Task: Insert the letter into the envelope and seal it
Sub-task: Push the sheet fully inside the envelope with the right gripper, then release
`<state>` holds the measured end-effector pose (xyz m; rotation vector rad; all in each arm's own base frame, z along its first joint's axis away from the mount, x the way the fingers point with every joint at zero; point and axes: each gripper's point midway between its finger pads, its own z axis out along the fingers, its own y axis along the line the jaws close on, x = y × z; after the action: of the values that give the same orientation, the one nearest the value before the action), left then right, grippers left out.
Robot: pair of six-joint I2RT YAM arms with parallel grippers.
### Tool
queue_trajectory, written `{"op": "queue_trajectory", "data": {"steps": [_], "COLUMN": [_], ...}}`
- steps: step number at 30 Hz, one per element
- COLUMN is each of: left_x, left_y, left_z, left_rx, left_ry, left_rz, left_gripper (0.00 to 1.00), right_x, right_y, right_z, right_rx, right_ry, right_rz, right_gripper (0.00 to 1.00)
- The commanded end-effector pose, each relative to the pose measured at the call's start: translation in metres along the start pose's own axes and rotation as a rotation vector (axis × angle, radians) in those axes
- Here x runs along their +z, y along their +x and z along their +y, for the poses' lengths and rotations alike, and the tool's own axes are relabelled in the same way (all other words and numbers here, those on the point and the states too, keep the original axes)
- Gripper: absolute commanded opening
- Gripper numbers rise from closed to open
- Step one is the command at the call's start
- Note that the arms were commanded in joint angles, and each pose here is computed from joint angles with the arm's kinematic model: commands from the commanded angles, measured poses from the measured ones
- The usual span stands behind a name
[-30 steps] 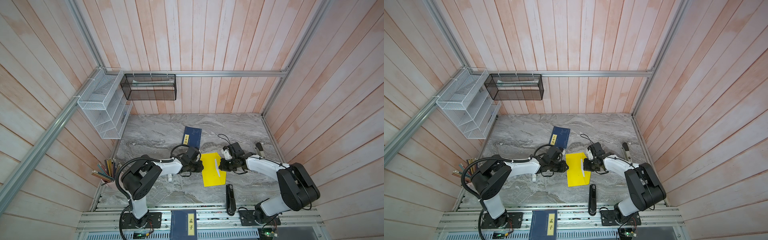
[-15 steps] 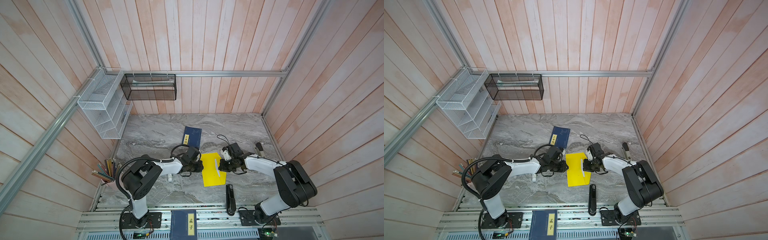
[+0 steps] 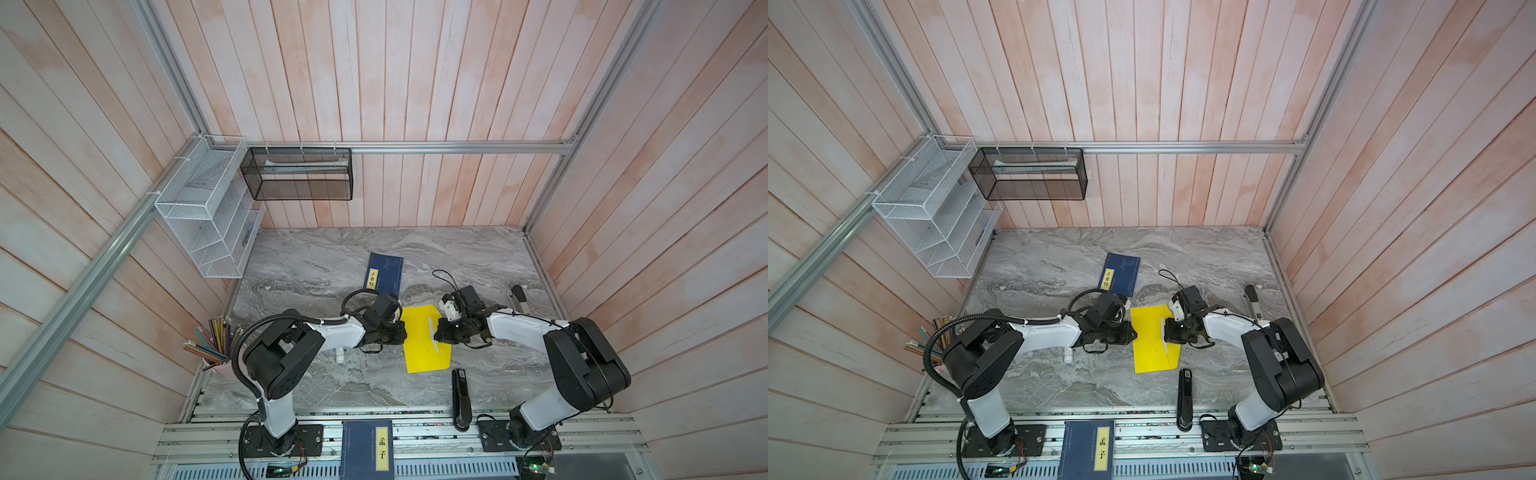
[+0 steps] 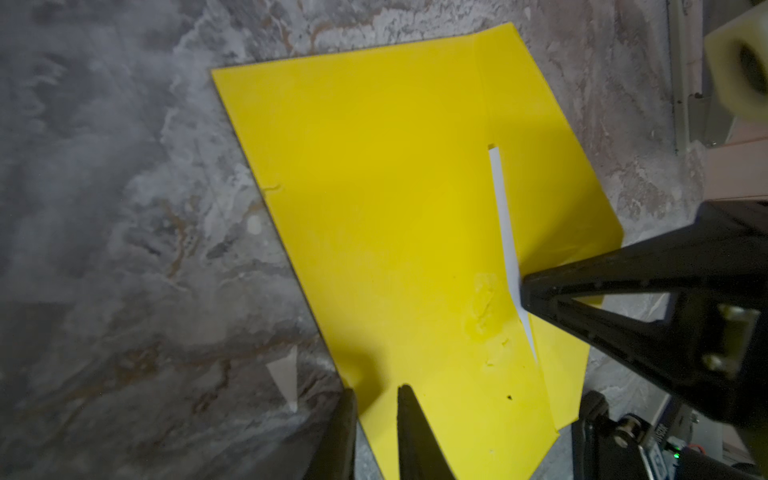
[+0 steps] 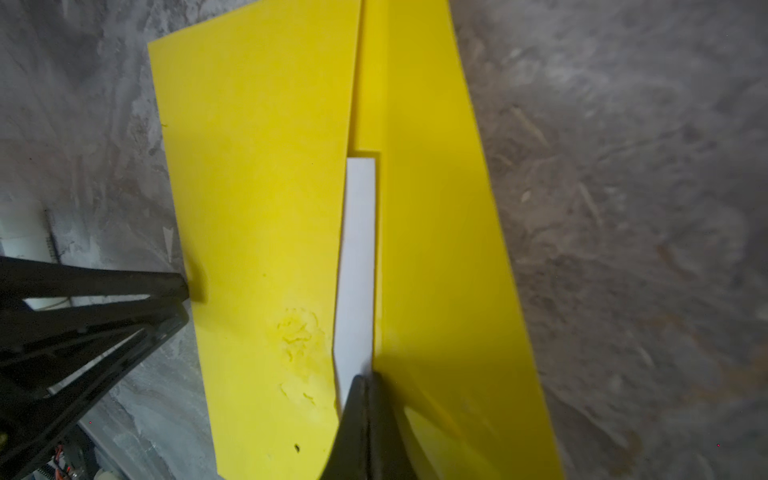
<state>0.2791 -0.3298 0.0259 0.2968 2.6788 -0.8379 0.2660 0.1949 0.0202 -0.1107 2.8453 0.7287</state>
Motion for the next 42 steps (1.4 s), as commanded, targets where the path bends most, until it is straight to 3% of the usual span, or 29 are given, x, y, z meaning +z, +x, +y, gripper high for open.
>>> {"op": "queue_trajectory", "data": {"steps": [1, 16, 25, 39, 42], "left_x": [0.009, 0.01, 0.009, 0.0, -0.005], "left_y": [0.014, 0.016, 0.015, 0.009, 0.006], "left_z": [0.011, 0.012, 0.014, 0.013, 0.01], "left_rx": [-0.003, -0.001, 0.0, 0.007, 0.013], "left_ry": [-0.036, -0.039, -0.047, -0.051, -0.048], "left_rz": [0.058, 0.063, 0.062, 0.045, 0.034], "left_gripper": [0.22, 0.21, 0.2, 0.2, 0.2], "right_x": [0.003, 0.004, -0.016, -0.052, -0.059], "right_y": [-0.002, -0.006, -0.021, -0.036, -0.04], "right_z": [0.007, 0.015, 0.016, 0.011, 0.001], "right_rx": [-0.002, -0.008, -0.034, -0.058, -0.041], "right_ry": [-0.025, -0.054, 0.012, 0.098, 0.121], "right_rz": [0.01, 0.003, -0.043, -0.12, -0.143], "right_gripper": [0.04, 0.04, 0.15, 0.17, 0.22]}}
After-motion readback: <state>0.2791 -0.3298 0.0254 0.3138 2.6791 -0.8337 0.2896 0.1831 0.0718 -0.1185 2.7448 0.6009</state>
